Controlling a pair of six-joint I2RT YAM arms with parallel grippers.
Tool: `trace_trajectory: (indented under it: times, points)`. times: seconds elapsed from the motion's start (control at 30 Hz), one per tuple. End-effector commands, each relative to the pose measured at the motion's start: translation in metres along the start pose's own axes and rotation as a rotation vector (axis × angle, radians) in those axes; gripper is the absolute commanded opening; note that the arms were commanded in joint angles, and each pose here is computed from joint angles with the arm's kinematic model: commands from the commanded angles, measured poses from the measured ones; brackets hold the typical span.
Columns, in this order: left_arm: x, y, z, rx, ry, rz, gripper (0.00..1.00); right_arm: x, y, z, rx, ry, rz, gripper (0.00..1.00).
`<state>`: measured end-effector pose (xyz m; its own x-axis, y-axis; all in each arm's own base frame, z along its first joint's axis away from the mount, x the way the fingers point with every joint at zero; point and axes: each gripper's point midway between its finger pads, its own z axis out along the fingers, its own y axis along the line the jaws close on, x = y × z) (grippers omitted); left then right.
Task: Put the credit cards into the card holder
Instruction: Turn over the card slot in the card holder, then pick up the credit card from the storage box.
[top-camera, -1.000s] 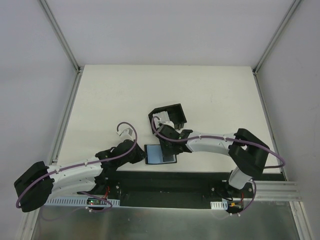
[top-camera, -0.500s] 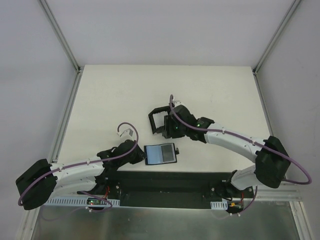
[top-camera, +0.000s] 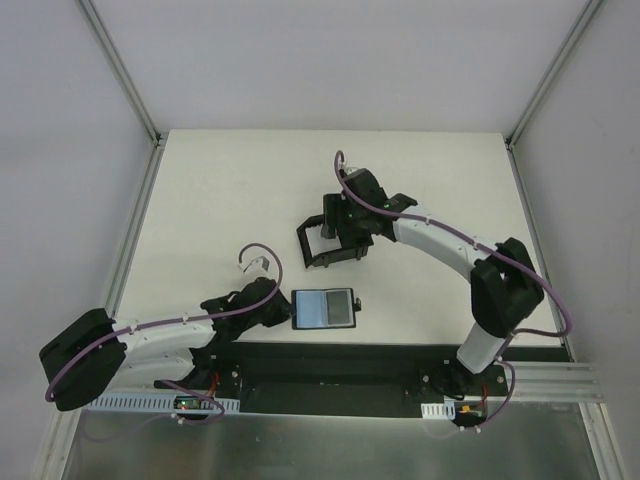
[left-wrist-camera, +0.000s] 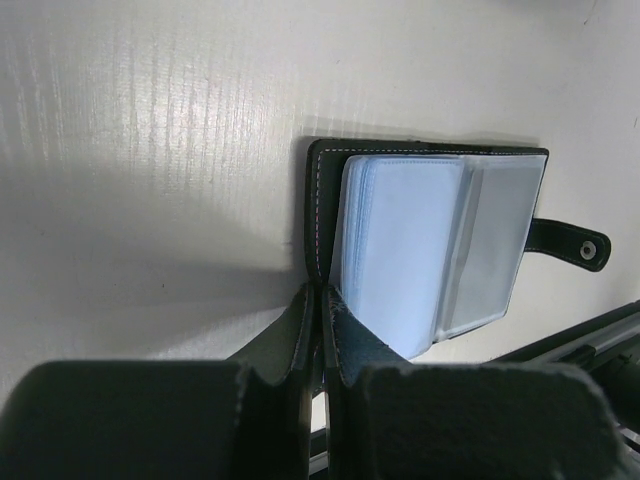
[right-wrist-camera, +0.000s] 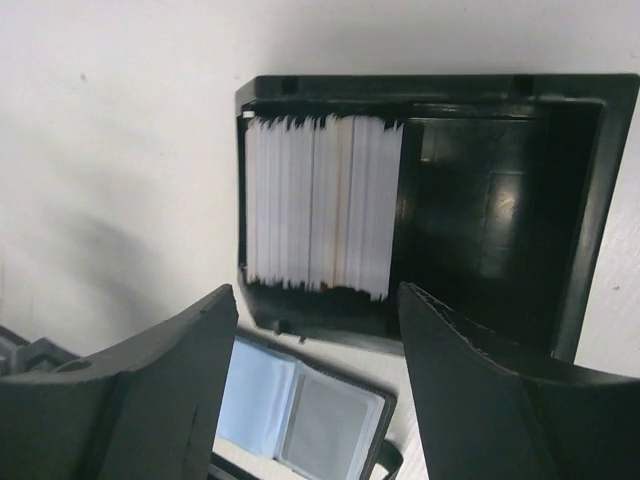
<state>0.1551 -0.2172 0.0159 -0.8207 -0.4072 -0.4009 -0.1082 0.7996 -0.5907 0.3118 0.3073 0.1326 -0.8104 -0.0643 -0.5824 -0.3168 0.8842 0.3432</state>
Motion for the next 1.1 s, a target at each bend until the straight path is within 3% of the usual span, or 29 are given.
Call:
trace_trajectory:
  times: [0.0, 0.63, 1.07]
  points:
    - [0.000, 0.003, 0.002, -0.032, 0.016, -0.012, 0.00, -0.008, -0.007, 0.013, -0.001, 0.050, -0.043, 0.69]
    - [-0.008, 0.012, 0.008, -0.035, 0.014, -0.108, 0.00, 0.007, -0.010, 0.062, -0.095, 0.195, 0.014, 0.72]
    - [-0.008, 0.008, 0.011, -0.017, 0.032, -0.112, 0.00, -0.009, -0.007, 0.046, -0.137, 0.148, 0.008, 0.51]
